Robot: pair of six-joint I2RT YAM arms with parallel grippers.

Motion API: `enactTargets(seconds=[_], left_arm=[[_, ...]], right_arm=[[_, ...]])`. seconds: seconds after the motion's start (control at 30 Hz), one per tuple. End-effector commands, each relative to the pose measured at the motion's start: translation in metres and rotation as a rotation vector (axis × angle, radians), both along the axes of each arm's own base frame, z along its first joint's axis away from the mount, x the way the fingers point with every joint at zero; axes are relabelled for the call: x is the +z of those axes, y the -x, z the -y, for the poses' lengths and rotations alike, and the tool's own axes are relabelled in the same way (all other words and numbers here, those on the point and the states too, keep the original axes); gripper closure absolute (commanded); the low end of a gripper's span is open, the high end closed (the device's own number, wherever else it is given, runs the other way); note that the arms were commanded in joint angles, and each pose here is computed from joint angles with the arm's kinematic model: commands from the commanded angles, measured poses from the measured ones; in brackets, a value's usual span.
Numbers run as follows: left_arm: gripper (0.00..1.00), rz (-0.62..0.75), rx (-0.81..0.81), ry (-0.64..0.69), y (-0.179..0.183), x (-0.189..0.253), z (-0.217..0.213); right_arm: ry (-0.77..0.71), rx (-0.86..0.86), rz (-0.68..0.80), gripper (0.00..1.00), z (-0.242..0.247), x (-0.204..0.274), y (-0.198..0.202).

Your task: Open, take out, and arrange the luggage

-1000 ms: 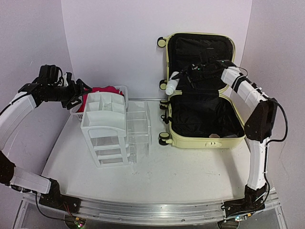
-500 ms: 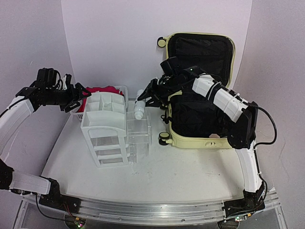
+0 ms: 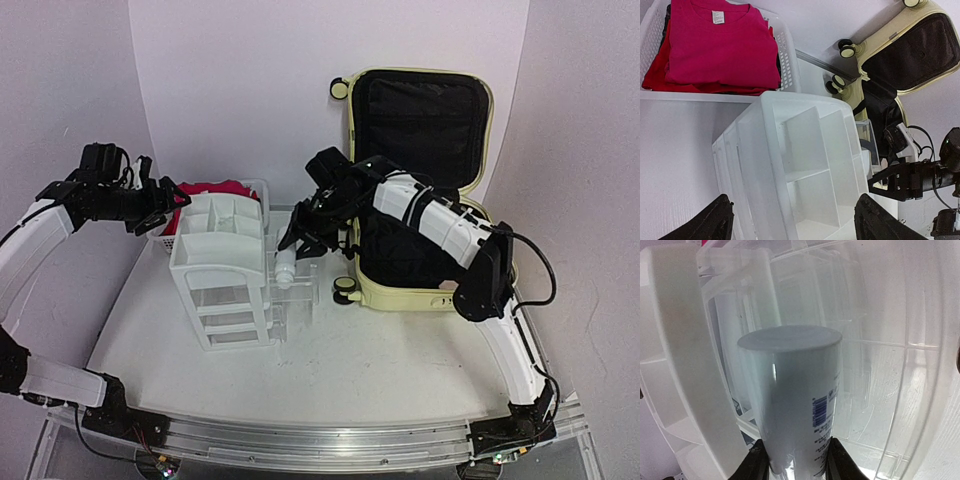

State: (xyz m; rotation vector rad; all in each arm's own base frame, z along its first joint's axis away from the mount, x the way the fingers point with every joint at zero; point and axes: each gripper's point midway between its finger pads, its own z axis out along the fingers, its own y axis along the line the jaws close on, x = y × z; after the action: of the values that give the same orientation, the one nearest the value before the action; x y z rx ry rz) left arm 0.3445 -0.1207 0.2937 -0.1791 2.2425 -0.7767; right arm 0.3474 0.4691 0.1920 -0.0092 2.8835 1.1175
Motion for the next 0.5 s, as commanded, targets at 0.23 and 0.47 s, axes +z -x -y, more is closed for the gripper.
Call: enactTargets(seconds=[0.23, 0.47], left_arm=[[0.15, 0.080, 0.012, -0.008, -0.004, 0.031, -0.003], [0.15, 0.041, 0.018, 0.010, -0.012, 0.028, 0.000]], right_arm=[[-0.157, 0.063, 0.252, 0.15, -0.009, 0.095, -0.005], [-0.172, 0.039, 0.467, 0.03, 0.042, 0.163, -0.022]])
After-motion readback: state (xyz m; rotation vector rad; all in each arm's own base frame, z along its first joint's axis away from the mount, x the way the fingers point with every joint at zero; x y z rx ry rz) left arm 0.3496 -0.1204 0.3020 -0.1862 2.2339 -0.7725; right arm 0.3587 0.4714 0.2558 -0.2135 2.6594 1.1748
